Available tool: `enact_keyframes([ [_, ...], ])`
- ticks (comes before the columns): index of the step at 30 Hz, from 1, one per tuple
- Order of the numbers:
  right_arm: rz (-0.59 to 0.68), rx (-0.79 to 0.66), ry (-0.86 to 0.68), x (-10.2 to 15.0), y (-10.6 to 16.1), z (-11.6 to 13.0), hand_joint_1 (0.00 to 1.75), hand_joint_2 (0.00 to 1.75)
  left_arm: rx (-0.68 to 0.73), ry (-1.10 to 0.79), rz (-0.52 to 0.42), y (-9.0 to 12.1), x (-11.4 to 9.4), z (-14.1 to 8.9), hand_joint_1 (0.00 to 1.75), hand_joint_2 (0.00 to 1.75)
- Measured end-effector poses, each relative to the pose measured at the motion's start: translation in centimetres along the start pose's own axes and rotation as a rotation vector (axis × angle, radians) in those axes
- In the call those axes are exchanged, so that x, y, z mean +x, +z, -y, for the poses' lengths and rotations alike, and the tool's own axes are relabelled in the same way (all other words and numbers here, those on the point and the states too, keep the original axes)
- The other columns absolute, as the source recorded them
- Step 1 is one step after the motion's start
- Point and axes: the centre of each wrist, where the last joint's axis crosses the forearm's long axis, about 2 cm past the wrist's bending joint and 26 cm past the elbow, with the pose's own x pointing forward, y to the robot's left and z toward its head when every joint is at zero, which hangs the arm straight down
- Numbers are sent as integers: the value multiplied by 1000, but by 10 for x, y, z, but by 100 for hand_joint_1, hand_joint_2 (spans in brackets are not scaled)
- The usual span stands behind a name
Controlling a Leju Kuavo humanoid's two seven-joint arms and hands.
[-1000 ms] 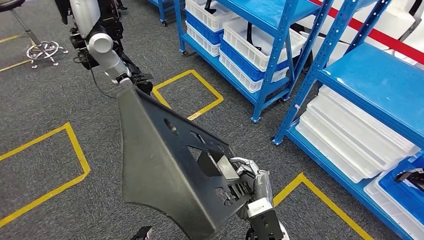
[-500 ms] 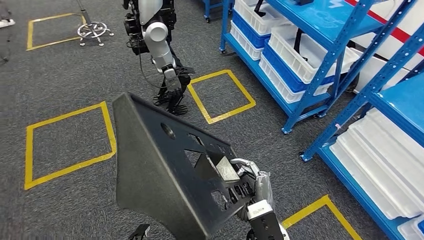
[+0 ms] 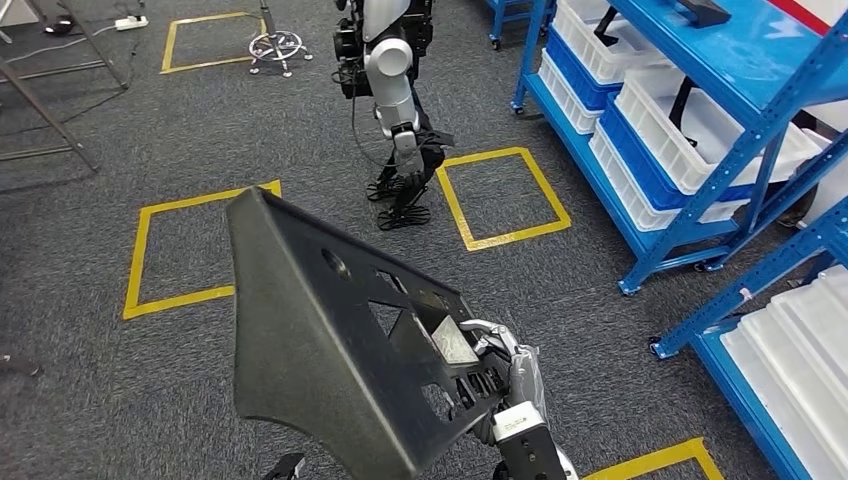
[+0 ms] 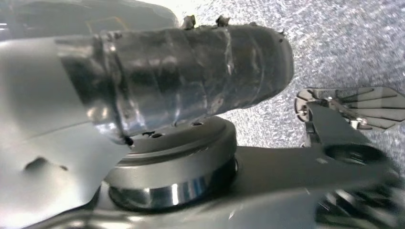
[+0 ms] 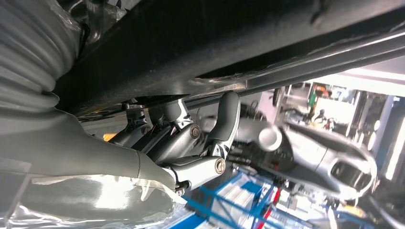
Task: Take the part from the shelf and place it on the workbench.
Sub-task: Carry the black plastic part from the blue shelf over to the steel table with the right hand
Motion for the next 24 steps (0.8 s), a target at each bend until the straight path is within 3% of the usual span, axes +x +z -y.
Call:
enact_keyframes([
  [24, -1, 8, -6, 1, 2, -2, 175, 175, -9, 11, -1, 2, -1, 10, 0, 0],
])
